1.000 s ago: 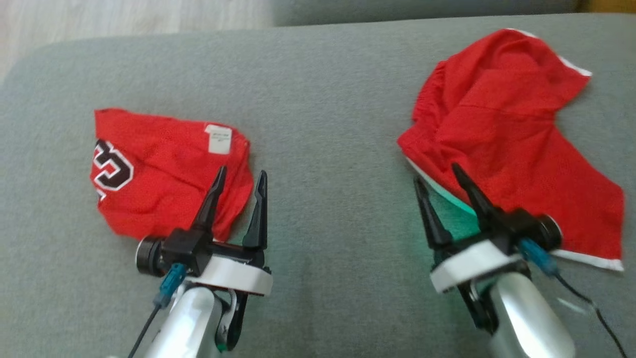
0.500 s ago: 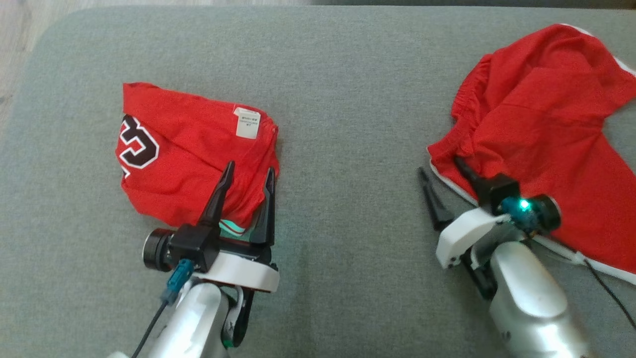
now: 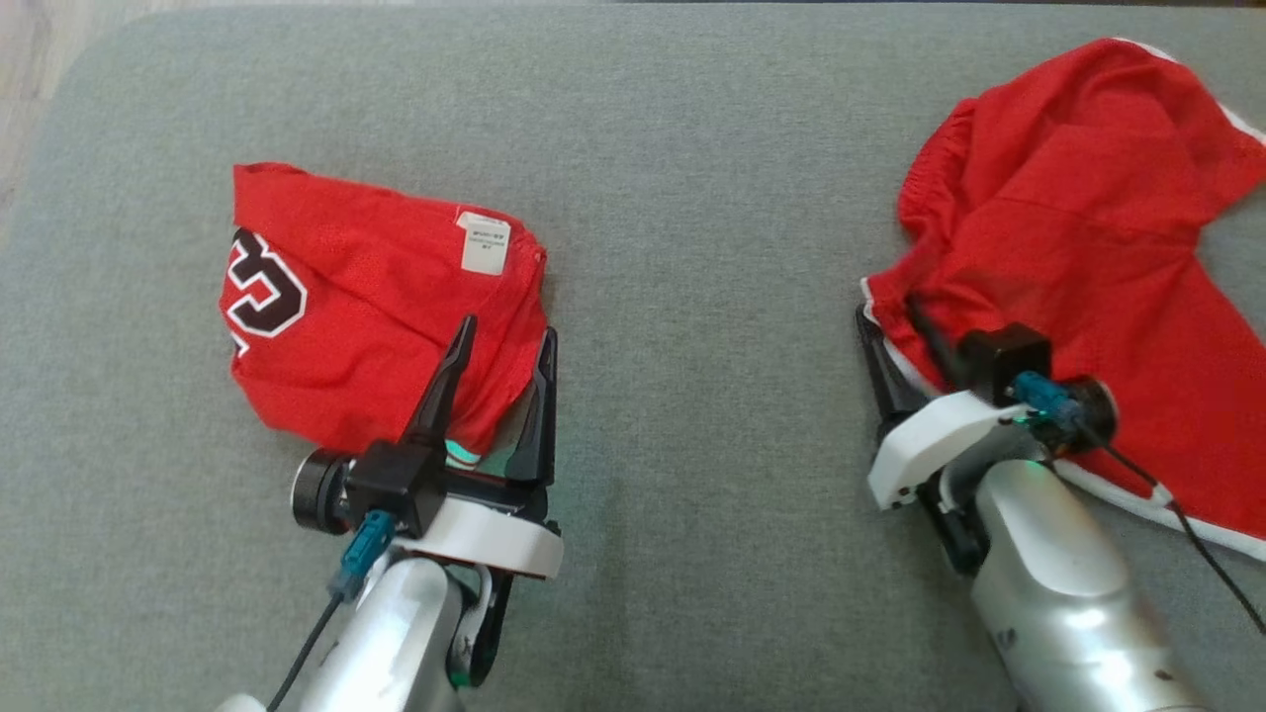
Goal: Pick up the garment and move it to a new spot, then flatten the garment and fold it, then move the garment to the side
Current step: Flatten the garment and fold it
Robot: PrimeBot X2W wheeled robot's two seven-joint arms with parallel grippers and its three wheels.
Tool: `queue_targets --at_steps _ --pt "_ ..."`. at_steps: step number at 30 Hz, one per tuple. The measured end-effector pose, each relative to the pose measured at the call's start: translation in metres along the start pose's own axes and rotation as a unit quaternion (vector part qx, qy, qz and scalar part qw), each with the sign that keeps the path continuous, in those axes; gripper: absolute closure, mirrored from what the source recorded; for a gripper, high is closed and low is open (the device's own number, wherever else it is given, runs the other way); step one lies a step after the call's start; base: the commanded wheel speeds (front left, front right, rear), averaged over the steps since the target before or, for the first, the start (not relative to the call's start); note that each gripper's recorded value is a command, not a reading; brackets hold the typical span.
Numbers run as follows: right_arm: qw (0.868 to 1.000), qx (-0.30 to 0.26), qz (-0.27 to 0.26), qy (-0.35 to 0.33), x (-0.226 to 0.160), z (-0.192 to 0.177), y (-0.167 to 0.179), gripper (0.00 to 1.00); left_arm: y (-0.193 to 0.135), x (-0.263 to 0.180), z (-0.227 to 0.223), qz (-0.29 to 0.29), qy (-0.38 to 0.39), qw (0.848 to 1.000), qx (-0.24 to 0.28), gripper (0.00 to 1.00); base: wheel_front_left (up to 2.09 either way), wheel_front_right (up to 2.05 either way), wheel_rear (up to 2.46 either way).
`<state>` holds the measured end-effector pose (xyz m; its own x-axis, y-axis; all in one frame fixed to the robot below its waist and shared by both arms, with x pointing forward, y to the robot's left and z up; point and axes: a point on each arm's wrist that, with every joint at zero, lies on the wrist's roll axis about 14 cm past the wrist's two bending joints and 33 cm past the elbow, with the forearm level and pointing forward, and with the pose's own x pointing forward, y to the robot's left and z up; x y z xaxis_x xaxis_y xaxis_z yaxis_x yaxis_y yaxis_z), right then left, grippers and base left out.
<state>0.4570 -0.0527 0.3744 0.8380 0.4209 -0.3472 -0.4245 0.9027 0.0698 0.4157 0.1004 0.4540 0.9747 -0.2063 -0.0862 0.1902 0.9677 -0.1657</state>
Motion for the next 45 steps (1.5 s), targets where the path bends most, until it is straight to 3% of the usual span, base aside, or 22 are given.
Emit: queue_targets --at_steps 11,15,19,20,21,27,35,40,45 --pt "0.995 0.023 0.087 -0.040 -0.010 0.025 0.060 1.00 -0.008 0.000 0.007 -0.011 -0.008 1.000 0.003 0.00 0.00 0.00 0.00" --pt "0.991 0.024 0.127 -0.038 -0.021 0.024 0.084 1.00 -0.010 -0.001 0.013 -0.012 -0.016 1.000 0.005 0.00 0.00 0.00 0.00" --pt "0.990 0.026 0.139 -0.022 -0.032 0.013 0.086 1.00 -0.011 -0.002 0.017 -0.012 -0.022 1.000 0.006 0.00 0.00 0.00 0.00" --pt "0.990 0.025 0.140 -0.019 -0.033 0.011 0.085 0.62 -0.011 -0.002 0.018 -0.013 -0.023 1.000 0.006 0.00 0.00 0.00 0.00" --pt "0.990 0.022 0.140 -0.016 -0.035 0.009 0.084 0.00 -0.011 -0.002 0.018 -0.013 -0.023 1.000 0.006 0.00 0.00 0.00 0.00" --pt "0.991 0.017 0.133 -0.015 -0.042 0.008 0.076 0.00 -0.018 -0.001 0.021 -0.022 -0.028 0.999 0.005 0.00 0.00 0.00 0.00" --pt "0.995 0.031 0.070 -0.063 -0.056 0.034 0.035 0.00 -0.029 -0.001 0.023 -0.036 -0.031 0.999 0.003 0.00 0.00 0.00 0.00" --pt "0.993 0.044 -0.031 -0.109 -0.088 0.044 -0.023 0.00 -0.040 0.002 0.027 -0.051 -0.037 0.998 -0.002 0.00 0.00 0.00 0.00" --pt "0.978 0.058 -0.154 -0.126 -0.135 0.028 -0.072 0.00 -0.057 0.008 0.027 -0.077 -0.038 0.996 -0.006 0.00 0.00 0.00 0.00"
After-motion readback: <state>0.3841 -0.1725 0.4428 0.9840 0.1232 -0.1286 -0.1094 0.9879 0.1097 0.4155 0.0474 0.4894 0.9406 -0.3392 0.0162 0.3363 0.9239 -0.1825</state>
